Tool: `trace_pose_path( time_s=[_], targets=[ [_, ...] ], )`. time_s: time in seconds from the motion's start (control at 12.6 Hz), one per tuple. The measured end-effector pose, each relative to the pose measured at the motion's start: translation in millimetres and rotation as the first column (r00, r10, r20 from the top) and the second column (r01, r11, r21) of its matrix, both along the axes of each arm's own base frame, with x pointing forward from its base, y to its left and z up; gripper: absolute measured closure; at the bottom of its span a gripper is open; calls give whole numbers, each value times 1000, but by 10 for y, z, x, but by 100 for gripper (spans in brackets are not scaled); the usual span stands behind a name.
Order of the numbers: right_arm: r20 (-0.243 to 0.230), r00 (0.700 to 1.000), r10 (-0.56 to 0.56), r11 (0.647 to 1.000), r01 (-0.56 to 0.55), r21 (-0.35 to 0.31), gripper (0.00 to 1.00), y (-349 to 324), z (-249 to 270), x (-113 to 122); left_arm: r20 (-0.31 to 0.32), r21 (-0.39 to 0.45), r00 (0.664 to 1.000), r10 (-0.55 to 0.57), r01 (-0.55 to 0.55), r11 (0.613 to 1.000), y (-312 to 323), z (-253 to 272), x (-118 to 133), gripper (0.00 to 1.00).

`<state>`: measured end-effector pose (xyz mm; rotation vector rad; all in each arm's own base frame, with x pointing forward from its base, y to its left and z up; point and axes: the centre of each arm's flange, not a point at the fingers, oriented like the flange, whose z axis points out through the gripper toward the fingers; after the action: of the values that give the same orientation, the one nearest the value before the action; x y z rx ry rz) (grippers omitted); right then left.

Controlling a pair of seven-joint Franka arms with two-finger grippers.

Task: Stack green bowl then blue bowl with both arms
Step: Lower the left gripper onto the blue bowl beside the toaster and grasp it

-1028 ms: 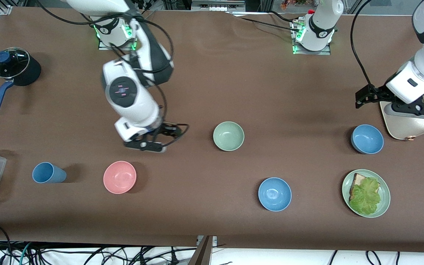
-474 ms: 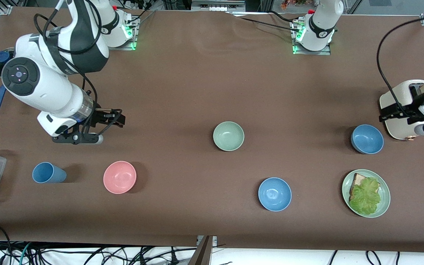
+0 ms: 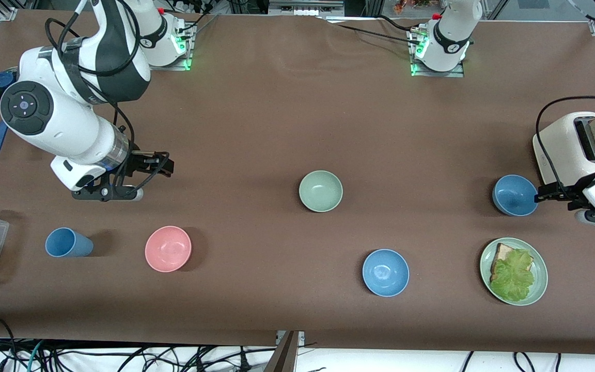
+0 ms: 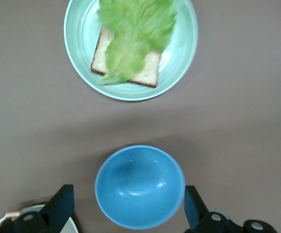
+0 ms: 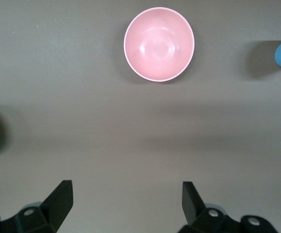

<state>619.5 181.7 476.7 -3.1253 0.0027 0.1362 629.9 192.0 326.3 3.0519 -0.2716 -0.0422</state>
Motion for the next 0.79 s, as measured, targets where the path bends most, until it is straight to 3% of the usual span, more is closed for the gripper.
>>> trace_pose_path(
  time_s=[0.24, 0.79],
  targets=[
    [-2, 1000, 4, 1000, -4, 0, 0, -2, -2, -2, 26, -8, 999, -33, 34, 999, 306, -533, -4, 0],
    [-3, 1000, 11, 1000, -11, 0, 0, -5, -3, -3, -33, -66, 983, -183, 180, 981, 430, -1123, -189, 4]
  ],
)
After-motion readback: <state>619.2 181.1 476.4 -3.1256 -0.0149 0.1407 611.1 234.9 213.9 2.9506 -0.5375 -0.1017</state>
